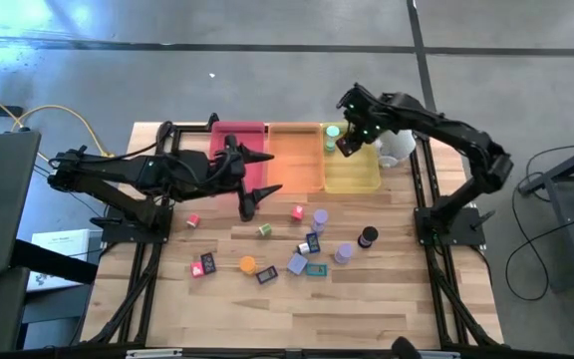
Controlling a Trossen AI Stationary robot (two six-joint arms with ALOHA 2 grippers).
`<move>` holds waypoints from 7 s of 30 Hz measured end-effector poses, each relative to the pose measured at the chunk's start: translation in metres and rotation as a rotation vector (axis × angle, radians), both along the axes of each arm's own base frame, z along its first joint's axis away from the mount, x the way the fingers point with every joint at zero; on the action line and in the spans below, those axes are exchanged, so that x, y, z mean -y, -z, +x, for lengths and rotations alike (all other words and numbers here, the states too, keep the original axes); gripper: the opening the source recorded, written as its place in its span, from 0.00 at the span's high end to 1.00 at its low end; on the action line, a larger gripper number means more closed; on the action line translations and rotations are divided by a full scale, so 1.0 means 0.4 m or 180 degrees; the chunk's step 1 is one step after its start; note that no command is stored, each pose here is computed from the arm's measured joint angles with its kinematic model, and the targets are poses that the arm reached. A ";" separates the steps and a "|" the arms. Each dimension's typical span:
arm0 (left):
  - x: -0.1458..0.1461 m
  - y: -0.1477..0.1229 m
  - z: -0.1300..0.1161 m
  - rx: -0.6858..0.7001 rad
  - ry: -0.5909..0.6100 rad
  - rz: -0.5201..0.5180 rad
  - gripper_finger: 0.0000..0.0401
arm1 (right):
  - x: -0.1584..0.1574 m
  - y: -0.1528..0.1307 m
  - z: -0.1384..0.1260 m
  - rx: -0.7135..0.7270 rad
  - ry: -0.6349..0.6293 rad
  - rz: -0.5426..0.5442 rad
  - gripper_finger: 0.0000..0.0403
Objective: Pick & Place Office items
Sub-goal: Put the bottom left black hourglass into the yellow bin, then put the left dark blue digital clock into the orange bin
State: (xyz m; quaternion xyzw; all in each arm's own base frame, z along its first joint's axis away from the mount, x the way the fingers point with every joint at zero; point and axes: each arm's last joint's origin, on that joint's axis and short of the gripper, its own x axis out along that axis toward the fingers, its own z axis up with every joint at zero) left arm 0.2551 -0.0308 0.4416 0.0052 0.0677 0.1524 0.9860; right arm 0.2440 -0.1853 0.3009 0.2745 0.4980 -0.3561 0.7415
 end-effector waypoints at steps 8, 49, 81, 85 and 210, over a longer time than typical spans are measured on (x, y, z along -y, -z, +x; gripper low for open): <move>0.002 0.013 -0.001 -0.0141 0.0102 -0.0112 0.20 | 0.050 0.051 0.001 -0.0309 0.0027 -0.0002 0.52; -0.024 0.029 -0.001 -0.0368 0.0109 -0.0079 0.20 | 0.185 0.221 0.049 -0.0342 0.0001 0.0123 0.23; -0.087 0.031 0.005 -0.0406 0.0705 -0.0280 0.20 | -0.140 -0.219 -0.081 0.1831 -0.1249 -0.0069 0.07; -0.085 0.036 0.003 -0.0476 0.1039 -0.0424 0.20 | -0.217 -0.266 -0.114 0.2150 -0.1483 0.0053 0.07; 0.209 0.598 -0.154 -0.2537 -0.3016 -0.3836 0.21 | -0.593 -0.230 -0.023 0.1682 -0.2302 0.0137 0.21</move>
